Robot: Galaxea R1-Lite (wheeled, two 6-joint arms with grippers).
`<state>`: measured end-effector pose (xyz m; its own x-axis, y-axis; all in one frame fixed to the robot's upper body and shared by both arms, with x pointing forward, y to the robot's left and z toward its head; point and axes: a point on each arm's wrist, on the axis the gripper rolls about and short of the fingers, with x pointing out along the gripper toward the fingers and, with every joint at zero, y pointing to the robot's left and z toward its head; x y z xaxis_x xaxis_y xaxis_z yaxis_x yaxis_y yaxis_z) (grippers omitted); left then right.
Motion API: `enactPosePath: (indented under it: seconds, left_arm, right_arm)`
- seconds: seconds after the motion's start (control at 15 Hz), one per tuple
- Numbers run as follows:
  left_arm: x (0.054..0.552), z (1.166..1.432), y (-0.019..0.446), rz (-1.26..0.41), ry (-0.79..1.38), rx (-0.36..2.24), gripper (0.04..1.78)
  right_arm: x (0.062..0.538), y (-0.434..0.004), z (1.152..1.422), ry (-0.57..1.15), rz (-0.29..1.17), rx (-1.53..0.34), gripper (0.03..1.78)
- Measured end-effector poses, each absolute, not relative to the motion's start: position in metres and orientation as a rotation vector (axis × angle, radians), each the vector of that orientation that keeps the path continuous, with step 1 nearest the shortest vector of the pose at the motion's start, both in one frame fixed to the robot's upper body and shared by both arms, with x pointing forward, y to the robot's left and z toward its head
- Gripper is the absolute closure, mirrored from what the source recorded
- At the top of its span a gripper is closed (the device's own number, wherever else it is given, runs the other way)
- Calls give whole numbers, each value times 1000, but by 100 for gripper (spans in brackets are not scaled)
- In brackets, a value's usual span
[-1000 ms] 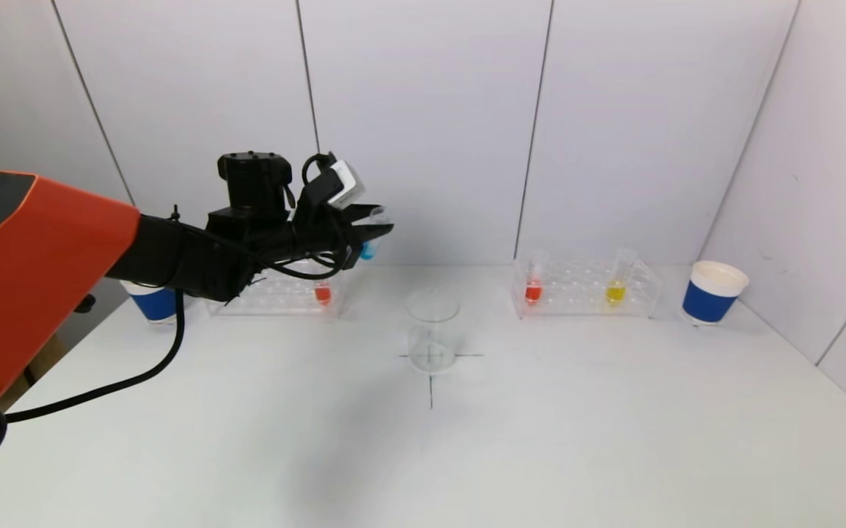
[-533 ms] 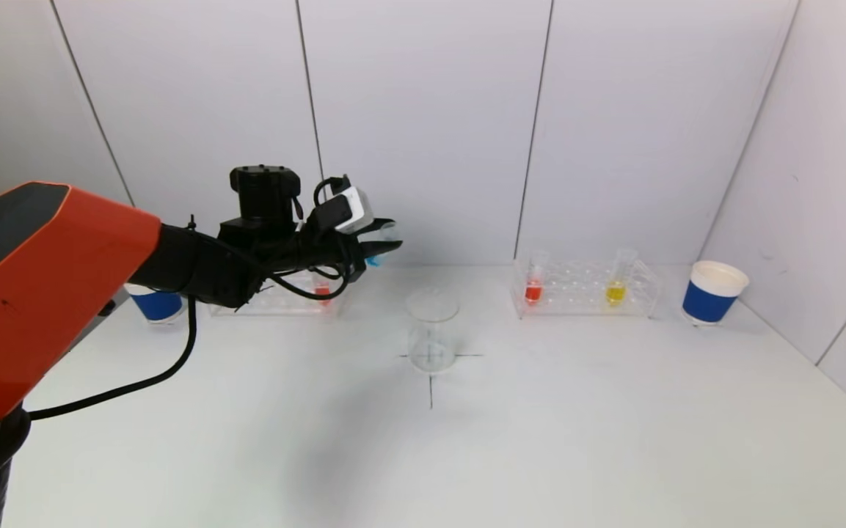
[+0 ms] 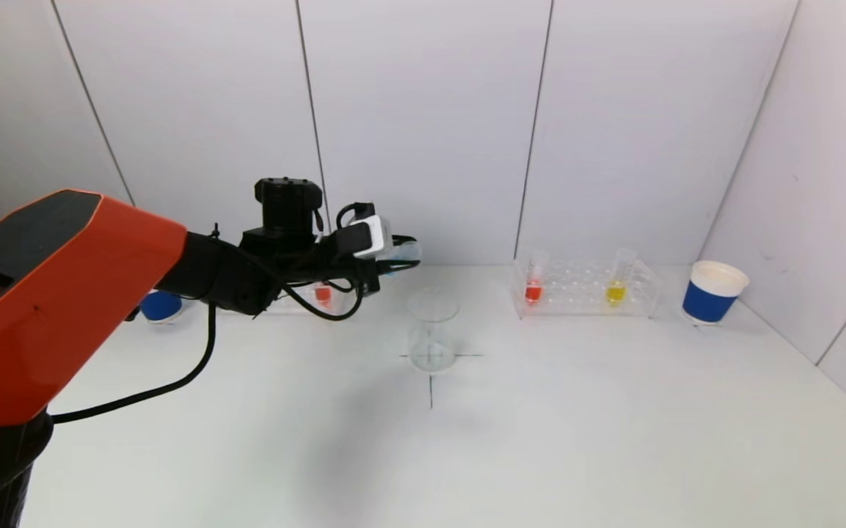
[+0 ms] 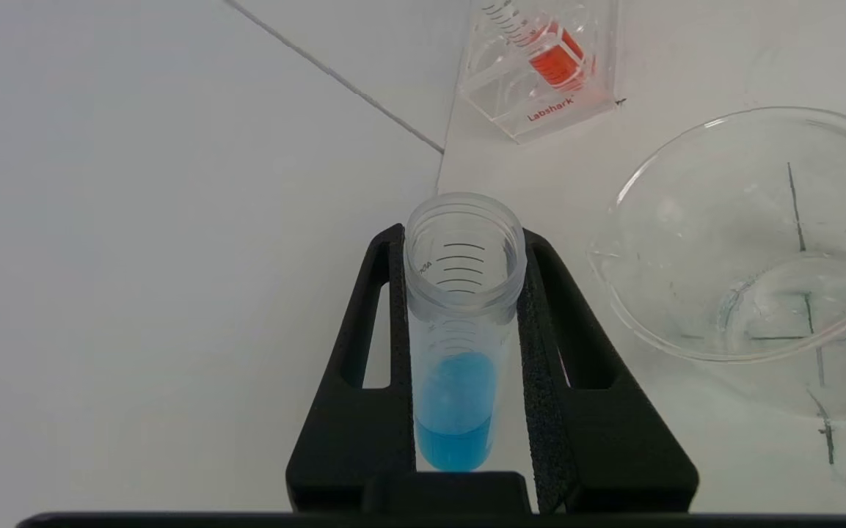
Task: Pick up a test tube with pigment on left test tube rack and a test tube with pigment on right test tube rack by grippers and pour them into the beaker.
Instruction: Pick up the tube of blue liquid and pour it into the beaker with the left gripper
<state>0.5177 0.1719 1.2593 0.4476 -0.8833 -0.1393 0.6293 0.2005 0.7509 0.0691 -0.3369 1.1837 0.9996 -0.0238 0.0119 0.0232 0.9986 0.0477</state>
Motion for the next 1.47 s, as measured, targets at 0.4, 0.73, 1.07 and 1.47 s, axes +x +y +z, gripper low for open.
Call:
enactPosePath:
  seconds: [0.4, 0.73, 1.07, 1.47]
  left_arm:
    - [521, 1254, 164, -1123, -415, 1020, 138]
    - [521, 1248, 162, -1135, -437, 1112, 138]
    - [522, 1251, 162, -1125, -466, 1191, 138]
    - [524, 1259, 162, -1089, -520, 1206, 138]
  right_arm:
    - [69, -337, 1184, -13, -24, 47, 4]
    - [69, -337, 1184, -12, -23, 47, 4]
    - [69, -337, 1184, -12, -23, 48, 4]
    - [69, -337, 1184, -12, -24, 48, 4]
